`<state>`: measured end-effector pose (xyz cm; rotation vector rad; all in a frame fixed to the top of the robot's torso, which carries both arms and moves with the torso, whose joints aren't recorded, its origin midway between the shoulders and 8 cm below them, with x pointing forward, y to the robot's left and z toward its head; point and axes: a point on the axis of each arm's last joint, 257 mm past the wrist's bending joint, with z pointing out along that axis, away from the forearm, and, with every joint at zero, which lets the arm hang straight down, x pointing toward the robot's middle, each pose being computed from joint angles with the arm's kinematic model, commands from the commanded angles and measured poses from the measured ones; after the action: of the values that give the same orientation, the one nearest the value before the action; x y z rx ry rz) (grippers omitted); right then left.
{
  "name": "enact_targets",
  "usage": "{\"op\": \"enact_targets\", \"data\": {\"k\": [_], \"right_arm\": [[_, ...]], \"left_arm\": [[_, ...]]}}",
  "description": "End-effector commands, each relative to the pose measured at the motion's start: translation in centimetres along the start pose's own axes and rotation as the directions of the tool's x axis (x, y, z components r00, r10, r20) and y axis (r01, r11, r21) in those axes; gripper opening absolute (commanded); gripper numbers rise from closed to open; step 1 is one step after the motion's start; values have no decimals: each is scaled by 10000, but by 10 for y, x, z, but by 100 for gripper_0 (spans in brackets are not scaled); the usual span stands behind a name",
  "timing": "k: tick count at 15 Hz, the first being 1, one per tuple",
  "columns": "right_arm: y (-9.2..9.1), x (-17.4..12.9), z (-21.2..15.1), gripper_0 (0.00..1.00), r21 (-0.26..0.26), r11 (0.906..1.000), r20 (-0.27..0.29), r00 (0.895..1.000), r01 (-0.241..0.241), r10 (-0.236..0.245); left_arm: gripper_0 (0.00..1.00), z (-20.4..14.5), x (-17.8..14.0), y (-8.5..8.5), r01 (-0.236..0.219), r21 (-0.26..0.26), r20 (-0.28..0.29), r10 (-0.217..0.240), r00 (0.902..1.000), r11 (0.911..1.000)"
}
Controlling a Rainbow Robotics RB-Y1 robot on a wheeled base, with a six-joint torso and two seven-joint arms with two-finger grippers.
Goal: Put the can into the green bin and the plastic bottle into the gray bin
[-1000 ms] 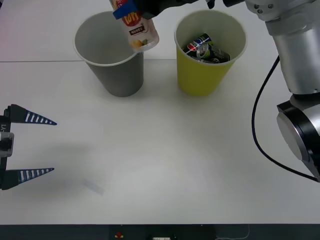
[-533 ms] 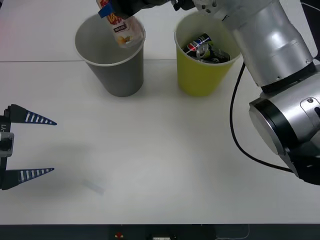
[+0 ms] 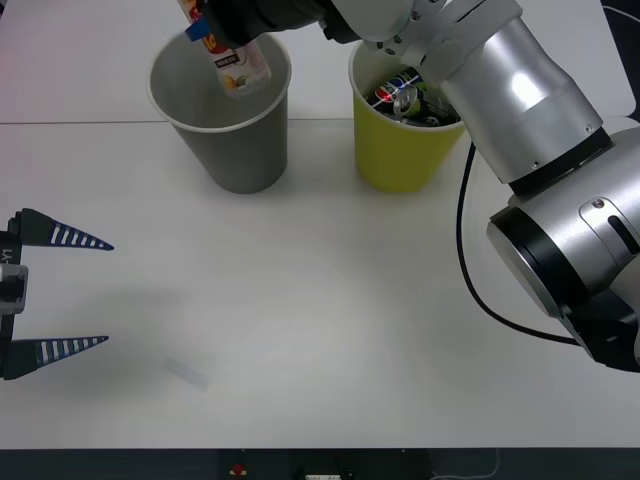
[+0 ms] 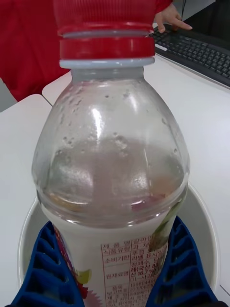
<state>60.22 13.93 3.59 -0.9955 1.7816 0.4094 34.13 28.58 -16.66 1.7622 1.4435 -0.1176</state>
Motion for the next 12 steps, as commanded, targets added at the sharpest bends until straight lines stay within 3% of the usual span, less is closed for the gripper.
{"op": "enact_targets", "data": {"k": [1,2,8,12], "right_arm": [[2,0,0,86,-87,9999,22,10000,-68,68],[3,-1,0,100,-127,9999,53,9999,-94,94],[8,-1,-1,100,-392,9989,61,9997,-247,250],[8,3,-39,100,-839,9960,-533,9980,297,-342]], "left_arm": [[100,0,0,0,0,0,0,0,10000,10000],[100,0,0,0,0,0,0,0,10000,10000],[100,0,0,0,0,0,0,0,10000,10000],[100,0,0,0,0,0,0,0,10000,10000]]}}
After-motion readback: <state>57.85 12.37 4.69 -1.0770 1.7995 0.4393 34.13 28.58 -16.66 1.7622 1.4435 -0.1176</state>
